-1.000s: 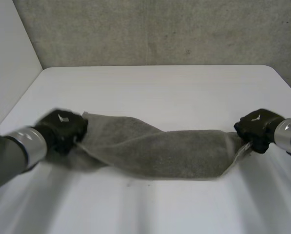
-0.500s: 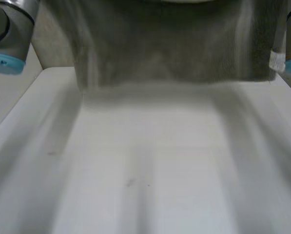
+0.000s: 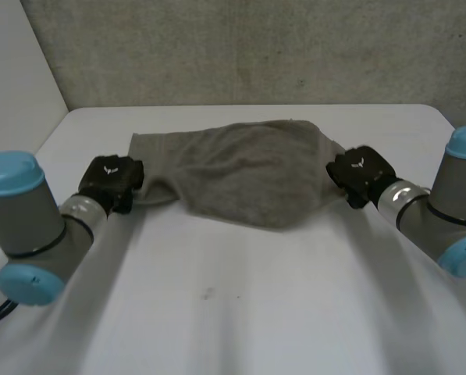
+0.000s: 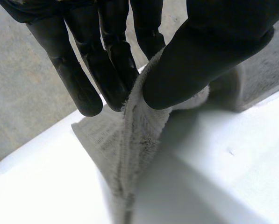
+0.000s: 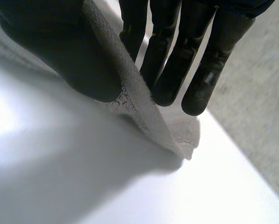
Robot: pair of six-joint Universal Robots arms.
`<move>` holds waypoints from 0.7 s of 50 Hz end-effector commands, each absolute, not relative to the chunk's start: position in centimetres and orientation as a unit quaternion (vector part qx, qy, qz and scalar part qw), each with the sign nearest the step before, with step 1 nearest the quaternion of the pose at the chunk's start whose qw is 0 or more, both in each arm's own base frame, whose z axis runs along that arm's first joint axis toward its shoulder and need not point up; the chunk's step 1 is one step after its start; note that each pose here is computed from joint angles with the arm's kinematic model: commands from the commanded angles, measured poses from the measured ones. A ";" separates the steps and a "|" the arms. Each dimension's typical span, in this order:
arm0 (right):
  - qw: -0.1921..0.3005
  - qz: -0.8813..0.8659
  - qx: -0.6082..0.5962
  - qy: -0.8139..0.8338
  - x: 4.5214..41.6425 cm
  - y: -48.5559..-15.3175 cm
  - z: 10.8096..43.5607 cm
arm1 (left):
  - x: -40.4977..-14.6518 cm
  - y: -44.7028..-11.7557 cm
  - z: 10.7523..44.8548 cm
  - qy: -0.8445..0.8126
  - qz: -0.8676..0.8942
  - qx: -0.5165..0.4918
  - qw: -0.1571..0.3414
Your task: Fold the laundry
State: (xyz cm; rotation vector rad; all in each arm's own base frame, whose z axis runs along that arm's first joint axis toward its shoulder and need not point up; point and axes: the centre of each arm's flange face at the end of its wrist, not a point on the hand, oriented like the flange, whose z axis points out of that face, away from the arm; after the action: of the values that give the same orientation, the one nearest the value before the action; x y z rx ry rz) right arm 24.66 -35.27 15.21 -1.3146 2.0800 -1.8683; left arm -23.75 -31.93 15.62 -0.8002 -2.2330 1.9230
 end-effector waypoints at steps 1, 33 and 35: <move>0.037 -0.570 -0.376 0.730 22.7 -33.7 15.6 | -22.8 -29.4 17.2 -0.728 0.633 -0.258 0.043; 0.017 -0.588 -0.363 0.723 21.9 -30.2 11.7 | -22.3 -28.4 19.0 -0.713 0.653 -0.252 0.041; 0.011 -0.586 -0.370 0.720 21.9 -30.1 11.6 | -22.3 -28.4 19.0 -0.713 0.653 -0.252 0.041</move>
State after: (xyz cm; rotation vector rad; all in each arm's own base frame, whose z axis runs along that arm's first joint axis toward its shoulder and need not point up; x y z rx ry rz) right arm 21.95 -30.39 11.99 -1.0400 2.2453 -1.8203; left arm -22.37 -28.30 19.03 -0.7718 -2.1842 1.9972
